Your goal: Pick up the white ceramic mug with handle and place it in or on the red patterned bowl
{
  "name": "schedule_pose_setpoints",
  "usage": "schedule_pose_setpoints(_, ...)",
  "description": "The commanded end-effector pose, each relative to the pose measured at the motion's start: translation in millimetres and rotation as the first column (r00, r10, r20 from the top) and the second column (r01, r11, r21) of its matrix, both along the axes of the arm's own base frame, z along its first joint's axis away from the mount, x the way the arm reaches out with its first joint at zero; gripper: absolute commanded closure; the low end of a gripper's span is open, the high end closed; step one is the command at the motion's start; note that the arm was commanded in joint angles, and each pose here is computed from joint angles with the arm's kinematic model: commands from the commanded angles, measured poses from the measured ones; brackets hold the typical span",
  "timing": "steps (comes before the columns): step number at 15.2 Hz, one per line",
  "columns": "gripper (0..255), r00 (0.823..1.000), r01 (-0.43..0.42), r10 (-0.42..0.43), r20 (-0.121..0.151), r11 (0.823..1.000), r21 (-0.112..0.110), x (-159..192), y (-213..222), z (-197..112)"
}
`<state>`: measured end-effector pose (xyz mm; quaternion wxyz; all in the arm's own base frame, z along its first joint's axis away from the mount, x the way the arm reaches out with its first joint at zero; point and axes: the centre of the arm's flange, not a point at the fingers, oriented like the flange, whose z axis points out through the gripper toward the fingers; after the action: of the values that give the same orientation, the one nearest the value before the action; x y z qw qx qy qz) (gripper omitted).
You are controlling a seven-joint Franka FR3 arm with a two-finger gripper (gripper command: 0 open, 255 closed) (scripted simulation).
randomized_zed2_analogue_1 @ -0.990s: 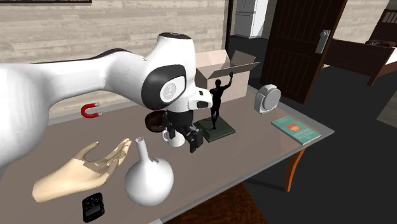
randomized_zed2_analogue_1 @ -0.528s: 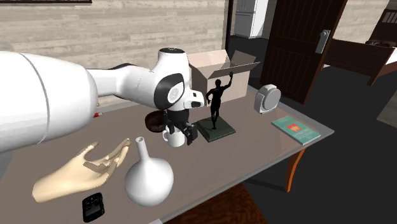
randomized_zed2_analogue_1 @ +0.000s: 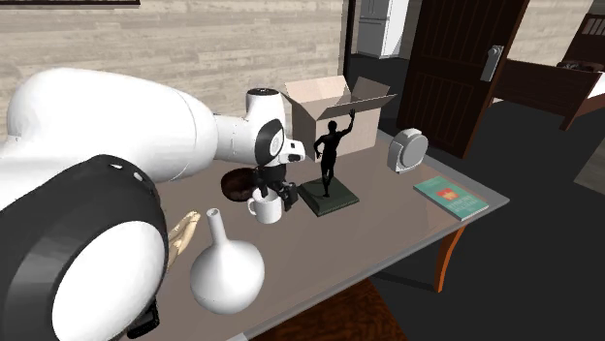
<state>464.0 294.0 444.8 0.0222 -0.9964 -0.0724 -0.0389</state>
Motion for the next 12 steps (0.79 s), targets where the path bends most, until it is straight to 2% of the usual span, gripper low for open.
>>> schedule_pose_setpoints(1, 0, 1.000, 0.000, 0.000, 0.005, 1.000, -0.002, 13, 18, -14)
schedule_pose_setpoints(8, 0, 1.000, -0.002, 0.002, 0.017, 1.000, -0.011, 56, 81, -58)
schedule_pose_setpoints(12, 0, 1.000, -0.002, 0.002, 0.017, 1.000, -0.011, 58, 82, -79)
